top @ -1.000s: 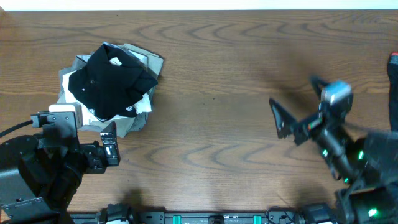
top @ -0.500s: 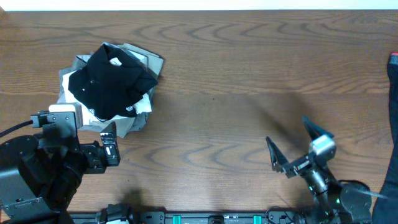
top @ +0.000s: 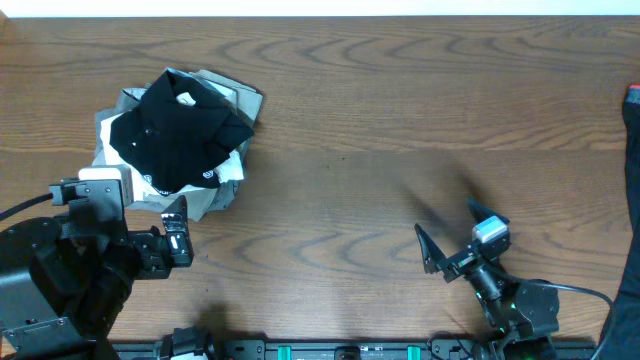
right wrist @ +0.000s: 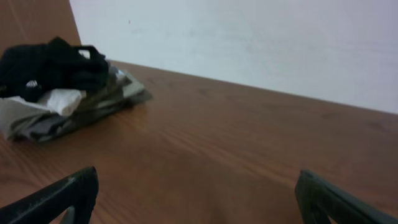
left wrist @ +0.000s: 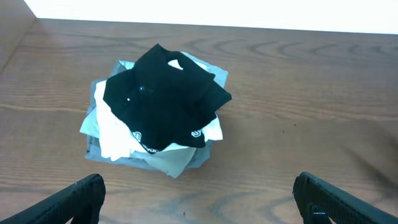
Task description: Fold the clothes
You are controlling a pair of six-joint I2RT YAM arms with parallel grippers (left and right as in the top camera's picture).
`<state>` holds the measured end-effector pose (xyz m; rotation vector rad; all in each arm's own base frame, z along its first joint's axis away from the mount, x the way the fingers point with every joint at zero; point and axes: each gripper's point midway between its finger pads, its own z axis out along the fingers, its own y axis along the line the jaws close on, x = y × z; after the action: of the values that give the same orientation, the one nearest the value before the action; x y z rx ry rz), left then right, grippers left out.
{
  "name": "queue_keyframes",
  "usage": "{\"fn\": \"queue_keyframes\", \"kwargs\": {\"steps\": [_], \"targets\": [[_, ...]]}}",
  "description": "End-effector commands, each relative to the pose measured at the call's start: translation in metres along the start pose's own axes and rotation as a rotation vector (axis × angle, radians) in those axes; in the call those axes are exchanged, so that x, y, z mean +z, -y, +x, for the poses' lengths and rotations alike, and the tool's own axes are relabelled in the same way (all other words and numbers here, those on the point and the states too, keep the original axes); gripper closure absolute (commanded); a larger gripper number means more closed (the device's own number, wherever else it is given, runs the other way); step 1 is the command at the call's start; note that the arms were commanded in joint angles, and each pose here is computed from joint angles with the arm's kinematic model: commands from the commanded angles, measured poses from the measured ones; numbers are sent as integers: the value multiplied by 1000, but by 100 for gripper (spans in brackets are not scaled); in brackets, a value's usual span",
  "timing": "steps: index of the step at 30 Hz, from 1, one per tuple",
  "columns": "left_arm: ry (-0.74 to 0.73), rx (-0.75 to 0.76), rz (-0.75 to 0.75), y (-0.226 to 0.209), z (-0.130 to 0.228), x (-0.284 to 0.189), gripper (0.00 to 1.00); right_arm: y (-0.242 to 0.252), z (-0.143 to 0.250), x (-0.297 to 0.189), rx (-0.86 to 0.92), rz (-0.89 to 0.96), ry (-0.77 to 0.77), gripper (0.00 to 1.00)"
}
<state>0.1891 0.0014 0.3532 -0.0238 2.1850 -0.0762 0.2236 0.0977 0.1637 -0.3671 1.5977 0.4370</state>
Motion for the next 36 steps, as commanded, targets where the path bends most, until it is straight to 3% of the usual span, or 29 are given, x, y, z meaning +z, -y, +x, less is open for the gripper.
{"fn": "queue_keyframes", "kwargs": {"steps": [1,9,23,36], "targets": [[-8,6,-2,-1,1,2,2,-3,-2,0,5,-14,13,1],[-8,6,-2,-1,1,2,2,-3,1,0,8,-13,4,1],[-8,6,-2,-1,1,2,2,1,38,7,62,-5,-160,1],[-38,3,-3,-1,8,2,2,1,40,7,64,-4,-168,1]]}}
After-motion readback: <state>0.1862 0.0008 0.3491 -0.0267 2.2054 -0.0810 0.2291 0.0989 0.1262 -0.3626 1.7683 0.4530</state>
